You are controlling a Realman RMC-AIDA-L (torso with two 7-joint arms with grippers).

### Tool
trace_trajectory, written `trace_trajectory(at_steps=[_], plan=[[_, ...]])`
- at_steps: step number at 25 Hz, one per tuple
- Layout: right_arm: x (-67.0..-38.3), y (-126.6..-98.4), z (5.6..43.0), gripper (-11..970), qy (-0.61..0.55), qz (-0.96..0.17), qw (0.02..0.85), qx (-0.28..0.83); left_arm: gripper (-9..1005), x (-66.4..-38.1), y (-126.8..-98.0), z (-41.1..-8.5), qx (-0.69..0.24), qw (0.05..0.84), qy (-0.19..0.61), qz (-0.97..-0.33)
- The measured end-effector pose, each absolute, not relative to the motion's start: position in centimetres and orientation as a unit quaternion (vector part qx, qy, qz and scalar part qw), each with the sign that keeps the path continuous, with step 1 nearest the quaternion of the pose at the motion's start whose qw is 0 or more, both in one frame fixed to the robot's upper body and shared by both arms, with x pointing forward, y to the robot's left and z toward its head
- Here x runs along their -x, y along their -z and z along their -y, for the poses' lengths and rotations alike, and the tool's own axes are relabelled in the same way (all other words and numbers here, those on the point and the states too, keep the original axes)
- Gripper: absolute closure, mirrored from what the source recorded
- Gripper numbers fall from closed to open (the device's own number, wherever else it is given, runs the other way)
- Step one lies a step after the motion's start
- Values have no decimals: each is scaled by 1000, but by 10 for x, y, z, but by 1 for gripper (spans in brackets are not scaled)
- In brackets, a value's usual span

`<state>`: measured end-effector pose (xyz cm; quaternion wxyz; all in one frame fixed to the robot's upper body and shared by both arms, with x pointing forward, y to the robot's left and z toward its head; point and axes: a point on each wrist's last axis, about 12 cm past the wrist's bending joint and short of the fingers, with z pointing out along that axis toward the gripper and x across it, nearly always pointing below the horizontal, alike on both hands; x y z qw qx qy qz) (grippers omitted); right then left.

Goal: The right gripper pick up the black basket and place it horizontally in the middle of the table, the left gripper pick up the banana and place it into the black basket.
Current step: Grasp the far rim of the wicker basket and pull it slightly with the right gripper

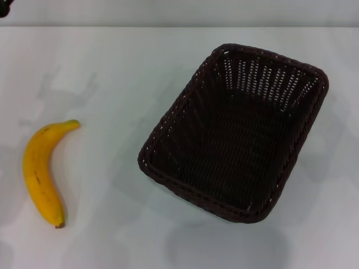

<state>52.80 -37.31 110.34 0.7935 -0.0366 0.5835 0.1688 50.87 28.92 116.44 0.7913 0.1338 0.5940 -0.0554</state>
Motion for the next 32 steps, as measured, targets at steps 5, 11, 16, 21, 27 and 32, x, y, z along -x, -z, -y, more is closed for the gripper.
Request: trace_trajectory(at_steps=[5,11,16,21,27,32], plan=[[-542,-1114,367,302,-205,-590,778,73,118,-509,-1164,-290,-134,791,52,-595],[-564,-1128,356,302,-264,-610,737,122,118,-509,-1164,-289,-136,791,51,-595],[-583,-1141,344,302,-321,-639,676,179,118,-509,-1164,-289,-137,790,51,-595],[-600,-1155,330,301,-368,-664,610,228,118,-509,-1164,-288,-139,790,50,-595],[-613,-1163,312,301,-407,-681,536,287,118,-511,-1165,-286,-143,791,53,-592],[-626,-1167,299,301,-416,-692,495,322,118,-511,-1165,-285,-145,791,54,-592]])
